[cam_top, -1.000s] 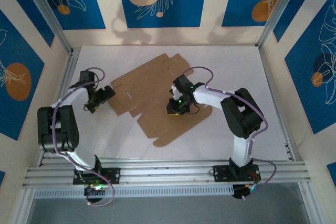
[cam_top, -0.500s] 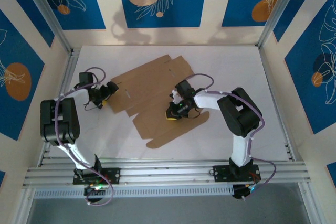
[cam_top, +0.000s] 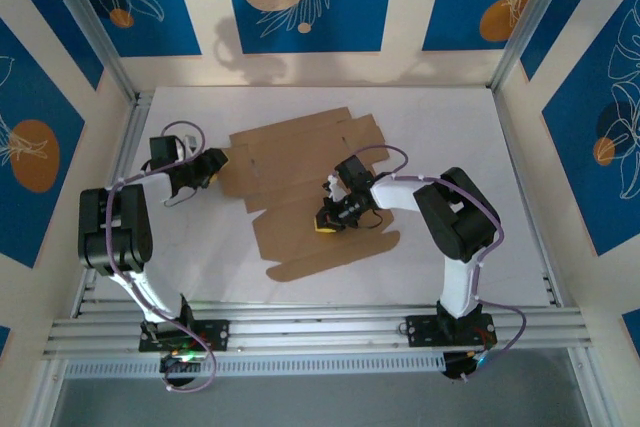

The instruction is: Fold the paper box

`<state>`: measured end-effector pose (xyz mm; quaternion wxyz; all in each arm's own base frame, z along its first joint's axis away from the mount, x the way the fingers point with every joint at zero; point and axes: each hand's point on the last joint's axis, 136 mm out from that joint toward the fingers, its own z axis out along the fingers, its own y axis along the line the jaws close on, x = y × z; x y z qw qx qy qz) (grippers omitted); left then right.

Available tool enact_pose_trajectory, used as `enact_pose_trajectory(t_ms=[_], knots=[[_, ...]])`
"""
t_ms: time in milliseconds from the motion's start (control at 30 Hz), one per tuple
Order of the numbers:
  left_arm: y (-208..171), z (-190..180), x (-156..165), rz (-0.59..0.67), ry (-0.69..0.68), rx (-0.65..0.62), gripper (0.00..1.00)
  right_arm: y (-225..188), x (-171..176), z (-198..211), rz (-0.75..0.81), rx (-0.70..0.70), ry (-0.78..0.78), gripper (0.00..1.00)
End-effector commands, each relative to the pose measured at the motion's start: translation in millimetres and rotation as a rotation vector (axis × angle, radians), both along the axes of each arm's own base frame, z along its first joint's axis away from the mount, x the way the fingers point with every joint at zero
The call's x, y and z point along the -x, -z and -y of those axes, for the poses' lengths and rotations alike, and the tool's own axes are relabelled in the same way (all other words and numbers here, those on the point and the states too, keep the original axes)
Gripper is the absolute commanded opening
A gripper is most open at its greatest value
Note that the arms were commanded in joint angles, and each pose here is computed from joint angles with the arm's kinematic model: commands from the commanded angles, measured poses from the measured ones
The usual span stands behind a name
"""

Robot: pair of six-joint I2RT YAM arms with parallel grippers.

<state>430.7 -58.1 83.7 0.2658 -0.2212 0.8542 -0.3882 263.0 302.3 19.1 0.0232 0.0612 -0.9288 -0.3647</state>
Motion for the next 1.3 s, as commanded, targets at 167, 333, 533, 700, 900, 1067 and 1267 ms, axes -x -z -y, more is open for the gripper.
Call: enact_pose_trajectory(t_ms=[167,333,533,700,900,1067,1267], knots=[[-10,21,-1,0.086,0.111,0.087,0.48,-7,6,5,-0.009,-0.019,-0.002,0.03],[-28,37,-3,0.17,0.174,0.189,0.58,-8,4,7,-0.003,-0.01,-0.004,0.03],[-38,42,-2,0.208,0.204,0.238,0.62,-8,-1,6,0.001,-0.017,-0.003,0.03],[-53,52,-4,0.259,0.243,0.339,0.61,-7,-1,4,-0.012,-0.026,-0.005,0.03],[-28,49,0,0.147,0.237,0.258,0.59,-6,-1,3,-0.012,-0.025,-0.013,0.03],[-11,42,7,0.073,0.239,0.082,0.56,-6,-2,3,-0.01,-0.031,-0.006,0.03],[-9,40,5,0.063,0.243,-0.008,0.45,-4,0,2,-0.014,-0.036,-0.008,0.03]])
